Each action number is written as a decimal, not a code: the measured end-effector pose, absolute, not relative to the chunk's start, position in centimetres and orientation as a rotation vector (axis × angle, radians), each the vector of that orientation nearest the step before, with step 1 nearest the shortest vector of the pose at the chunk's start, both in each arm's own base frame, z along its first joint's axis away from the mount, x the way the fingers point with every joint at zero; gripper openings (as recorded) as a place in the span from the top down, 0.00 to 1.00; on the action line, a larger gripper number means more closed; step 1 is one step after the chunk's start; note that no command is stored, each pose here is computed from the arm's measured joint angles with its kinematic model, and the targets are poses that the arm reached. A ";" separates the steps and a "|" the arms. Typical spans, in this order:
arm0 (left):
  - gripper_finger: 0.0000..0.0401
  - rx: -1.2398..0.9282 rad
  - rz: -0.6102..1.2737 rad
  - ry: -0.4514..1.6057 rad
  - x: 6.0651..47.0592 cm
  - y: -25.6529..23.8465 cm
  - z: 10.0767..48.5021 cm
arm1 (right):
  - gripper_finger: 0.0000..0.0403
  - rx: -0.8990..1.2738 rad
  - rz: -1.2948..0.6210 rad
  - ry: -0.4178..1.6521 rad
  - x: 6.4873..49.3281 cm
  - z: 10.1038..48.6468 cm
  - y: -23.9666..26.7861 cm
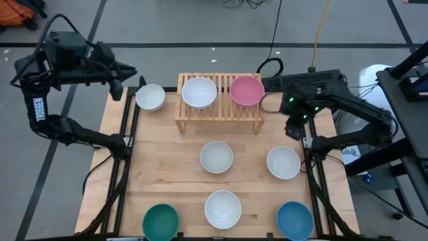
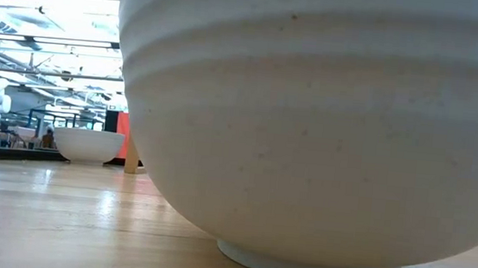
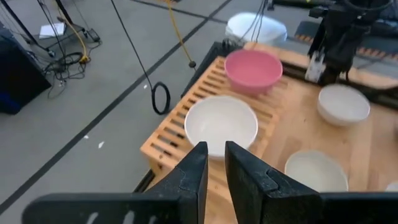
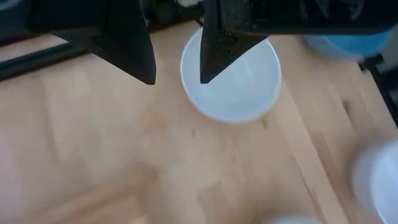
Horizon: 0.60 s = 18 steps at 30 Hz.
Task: Place and stack bowls onto a shelf
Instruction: Stack the white bowl on top of the pink bowl on the shelf
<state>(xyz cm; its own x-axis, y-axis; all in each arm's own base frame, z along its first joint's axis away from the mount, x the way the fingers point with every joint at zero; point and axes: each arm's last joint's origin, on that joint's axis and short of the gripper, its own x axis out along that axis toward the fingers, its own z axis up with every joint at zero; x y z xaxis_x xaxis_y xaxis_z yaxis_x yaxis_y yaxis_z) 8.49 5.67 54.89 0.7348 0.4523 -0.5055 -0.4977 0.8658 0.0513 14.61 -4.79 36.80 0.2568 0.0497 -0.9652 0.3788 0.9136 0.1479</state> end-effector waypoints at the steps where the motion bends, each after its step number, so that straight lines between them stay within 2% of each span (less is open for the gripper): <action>1: 0.84 -0.081 0.519 0.545 8.4 5.6 54.8 | 0.70 0.382 -0.217 1.337 14.7 35.9 -4.7; 10: 0.84 -0.021 0.503 0.551 8.3 5.5 54.9 | 0.70 0.386 -0.152 1.612 14.5 29.1 -4.3; 18: 0.84 -0.021 0.503 0.552 8.3 5.5 54.9 | 0.70 0.487 -0.044 1.599 14.8 23.9 -4.0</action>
